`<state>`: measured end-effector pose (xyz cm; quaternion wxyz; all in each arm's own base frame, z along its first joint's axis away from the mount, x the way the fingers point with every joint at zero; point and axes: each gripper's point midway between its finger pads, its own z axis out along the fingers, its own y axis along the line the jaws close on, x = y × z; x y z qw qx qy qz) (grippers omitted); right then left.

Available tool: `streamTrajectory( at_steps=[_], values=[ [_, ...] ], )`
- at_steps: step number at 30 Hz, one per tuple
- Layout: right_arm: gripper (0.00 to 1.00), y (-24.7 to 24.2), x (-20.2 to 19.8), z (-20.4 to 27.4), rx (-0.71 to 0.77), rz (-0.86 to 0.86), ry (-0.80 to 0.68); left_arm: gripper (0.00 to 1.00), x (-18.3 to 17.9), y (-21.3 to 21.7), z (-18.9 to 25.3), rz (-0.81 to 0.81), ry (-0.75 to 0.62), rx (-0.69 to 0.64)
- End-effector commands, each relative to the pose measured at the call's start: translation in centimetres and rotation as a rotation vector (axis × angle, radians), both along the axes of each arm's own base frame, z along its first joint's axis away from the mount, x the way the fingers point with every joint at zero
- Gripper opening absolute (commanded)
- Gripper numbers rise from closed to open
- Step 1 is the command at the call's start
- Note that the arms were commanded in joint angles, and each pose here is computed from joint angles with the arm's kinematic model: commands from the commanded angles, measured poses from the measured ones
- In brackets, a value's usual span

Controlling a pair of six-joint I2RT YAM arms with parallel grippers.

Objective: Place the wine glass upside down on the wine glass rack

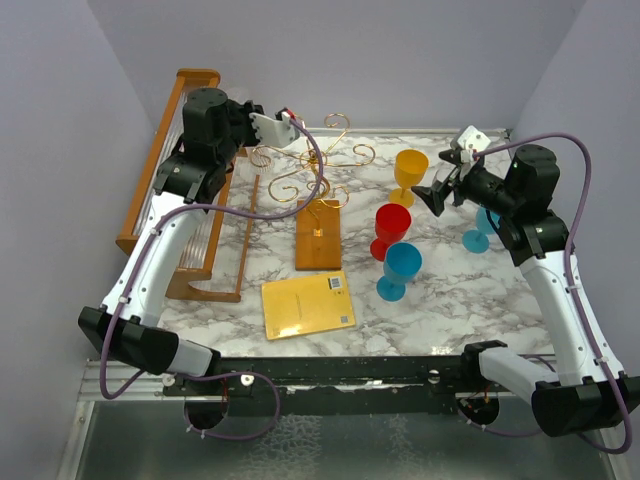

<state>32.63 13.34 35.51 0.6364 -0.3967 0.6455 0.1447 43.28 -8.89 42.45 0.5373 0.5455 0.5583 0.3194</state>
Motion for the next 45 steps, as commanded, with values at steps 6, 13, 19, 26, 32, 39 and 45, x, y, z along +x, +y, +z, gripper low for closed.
streamTrajectory(
  at_steps=[6,13,19,26,32,39,45],
  values=[
    [0.9,0.1,0.1,0.2,0.0,0.009,-0.026,0.0,-2.0,-4.5,0.5,-0.222,0.058,0.062],
    [0.9,0.0,0.1,0.2,0.0,0.009,-0.03,0.0,-2.9,-6.8,-0.5,-0.329,0.105,0.135],
    [0.9,0.0,0.2,0.0,0.0,0.008,-0.027,0.0,-2.9,-8.9,-0.5,-0.391,0.107,0.169],
    [0.9,-0.1,0.3,-0.1,0.001,0.004,-0.027,0.0,-2.6,-11.3,-0.9,-0.434,0.106,0.189],
    [0.91,0.0,0.2,-0.1,0.005,0.009,-0.025,0.0,-1.3,-12.4,-0.9,-0.393,0.082,0.173],
    [0.91,0.0,0.3,-0.2,0.007,0.009,-0.022,0.0,0.4,-11.6,-1.0,-0.286,0.049,0.178],
    [0.91,0.0,0.3,-0.3,0.007,0.012,-0.019,0.0,1.4,-10.6,-0.8,-0.207,0.023,0.186]
  ],
)
